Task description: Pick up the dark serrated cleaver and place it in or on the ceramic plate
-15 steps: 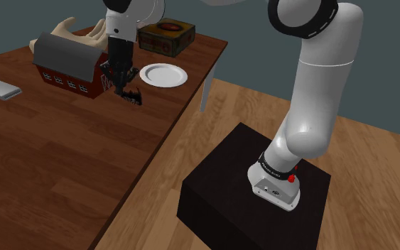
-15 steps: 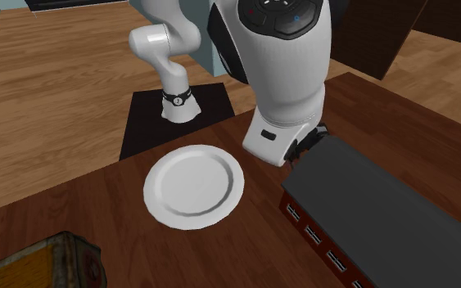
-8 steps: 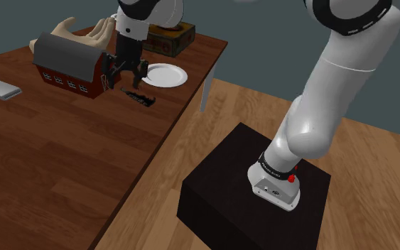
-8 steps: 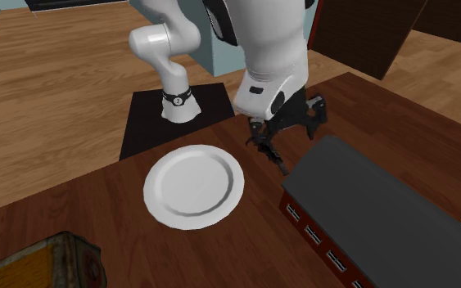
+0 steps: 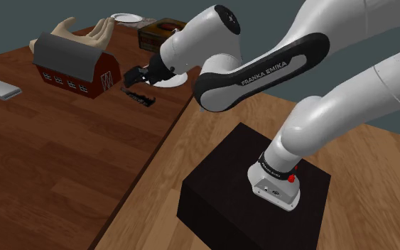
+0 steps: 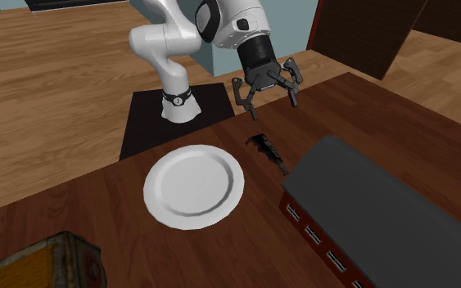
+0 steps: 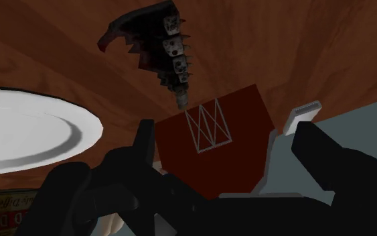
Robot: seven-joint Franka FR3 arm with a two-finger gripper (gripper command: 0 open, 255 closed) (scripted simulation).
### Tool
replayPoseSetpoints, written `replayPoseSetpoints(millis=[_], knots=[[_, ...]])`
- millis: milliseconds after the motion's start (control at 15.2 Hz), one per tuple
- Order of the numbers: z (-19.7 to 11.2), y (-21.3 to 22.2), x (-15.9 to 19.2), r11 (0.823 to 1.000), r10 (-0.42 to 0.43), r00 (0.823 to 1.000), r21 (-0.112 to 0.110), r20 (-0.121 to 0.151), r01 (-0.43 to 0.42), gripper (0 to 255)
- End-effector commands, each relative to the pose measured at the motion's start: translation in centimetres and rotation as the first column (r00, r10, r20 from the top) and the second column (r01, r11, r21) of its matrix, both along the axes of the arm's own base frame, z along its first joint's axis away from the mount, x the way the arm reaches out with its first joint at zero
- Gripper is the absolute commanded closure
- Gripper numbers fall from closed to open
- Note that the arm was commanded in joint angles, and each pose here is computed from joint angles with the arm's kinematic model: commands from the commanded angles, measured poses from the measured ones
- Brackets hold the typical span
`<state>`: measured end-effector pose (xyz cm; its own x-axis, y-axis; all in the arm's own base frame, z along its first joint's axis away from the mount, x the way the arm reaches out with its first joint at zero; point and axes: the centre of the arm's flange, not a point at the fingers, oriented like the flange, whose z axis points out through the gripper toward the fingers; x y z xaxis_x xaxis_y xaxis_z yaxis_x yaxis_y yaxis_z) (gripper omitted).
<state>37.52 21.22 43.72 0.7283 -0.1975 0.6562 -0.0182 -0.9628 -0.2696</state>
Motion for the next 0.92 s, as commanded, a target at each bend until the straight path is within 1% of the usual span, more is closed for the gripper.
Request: replayPoseSetpoints(millis=[0, 330, 858], knots=[[-0.9, 0.1, -0.2, 1.0, -0.002, 0.999, -0.001, 0.032, 0.002, 0], [-2.6, 0.6, 1.5, 1.0, -0.002, 0.999, -0.001, 0.032, 0.002, 0], [-2.6, 0.6, 1.5, 1.0, -0.002, 0.999, -0.001, 0.032, 0.002, 0]])
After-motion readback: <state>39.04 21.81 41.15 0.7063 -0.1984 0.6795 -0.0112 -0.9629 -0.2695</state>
